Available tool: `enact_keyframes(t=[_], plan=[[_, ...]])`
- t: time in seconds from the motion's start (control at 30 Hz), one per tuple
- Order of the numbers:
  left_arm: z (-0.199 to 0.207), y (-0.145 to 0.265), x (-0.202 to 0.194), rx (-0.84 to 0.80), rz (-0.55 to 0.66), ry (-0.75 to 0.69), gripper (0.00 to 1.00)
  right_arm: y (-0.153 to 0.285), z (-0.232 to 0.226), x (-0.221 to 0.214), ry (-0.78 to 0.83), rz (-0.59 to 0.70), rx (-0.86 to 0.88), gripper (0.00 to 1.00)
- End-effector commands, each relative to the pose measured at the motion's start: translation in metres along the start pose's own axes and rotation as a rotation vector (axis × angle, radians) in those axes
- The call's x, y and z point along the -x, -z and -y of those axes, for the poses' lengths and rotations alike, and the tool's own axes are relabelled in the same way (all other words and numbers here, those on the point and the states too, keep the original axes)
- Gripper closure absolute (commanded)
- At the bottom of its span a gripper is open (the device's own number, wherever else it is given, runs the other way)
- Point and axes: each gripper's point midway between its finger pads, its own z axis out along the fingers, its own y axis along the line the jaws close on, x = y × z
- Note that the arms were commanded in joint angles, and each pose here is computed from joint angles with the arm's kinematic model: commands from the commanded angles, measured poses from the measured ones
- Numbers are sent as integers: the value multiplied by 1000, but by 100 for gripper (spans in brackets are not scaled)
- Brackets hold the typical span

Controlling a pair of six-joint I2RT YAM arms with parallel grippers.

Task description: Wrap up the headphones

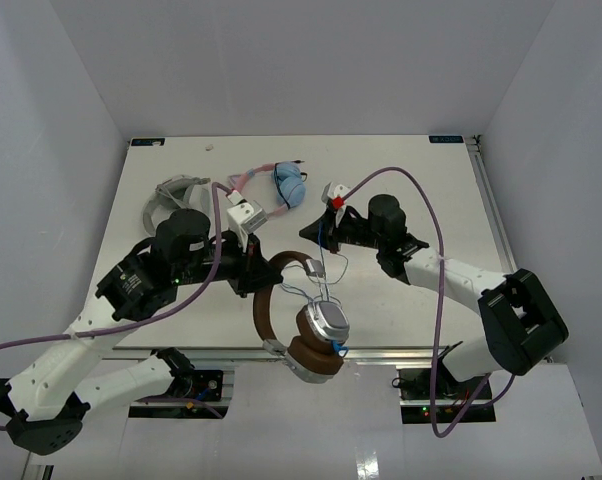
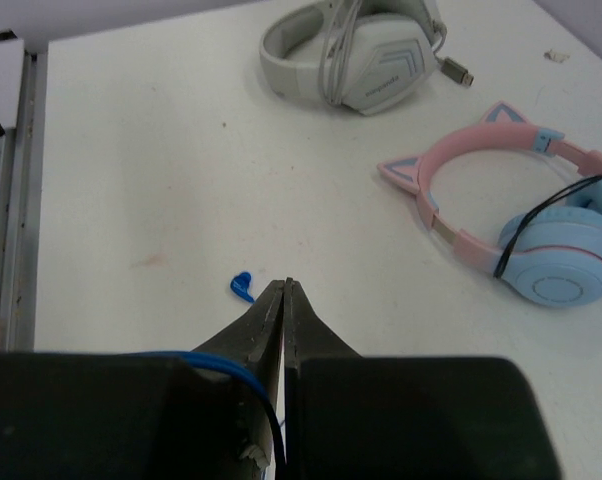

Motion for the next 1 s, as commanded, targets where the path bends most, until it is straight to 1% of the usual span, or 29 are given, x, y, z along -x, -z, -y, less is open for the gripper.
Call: enact_keyframes(t=[0.0,0.17,0.23,0.3,0.4,0.47,0.63,0.7,0.9,0.97], plan=[[-17,-3,2,85,0,-34,100,0,21,15,20,-66,-54,92],[-75,-3,-25,370,-112,-28,100,12,43,41,35,-101,-153,92],[-91,-10,-39,426,-172,-28,100,16,48,50,47,-113,-173,92],[-104,-10,-41,496,-179,-31,100,18,51,60,58,-123,-184,92],[-117,-17,-48,547,-225,-25,100,23,54,66,53,-153,-200,92],[-129,-18,-52,609,-249,-26,100,25,55,74,61,-159,-205,92],[-161,-17,-63,789,-323,-23,100,33,49,85,50,-173,-205,92],[-170,-20,-68,834,-351,-14,100,35,43,88,43,-165,-190,92],[-207,-5,-72,1114,-371,0,100,41,25,94,-1,-142,-143,92],[-214,-1,-69,1184,-357,23,100,42,16,96,-20,-130,-107,92]])
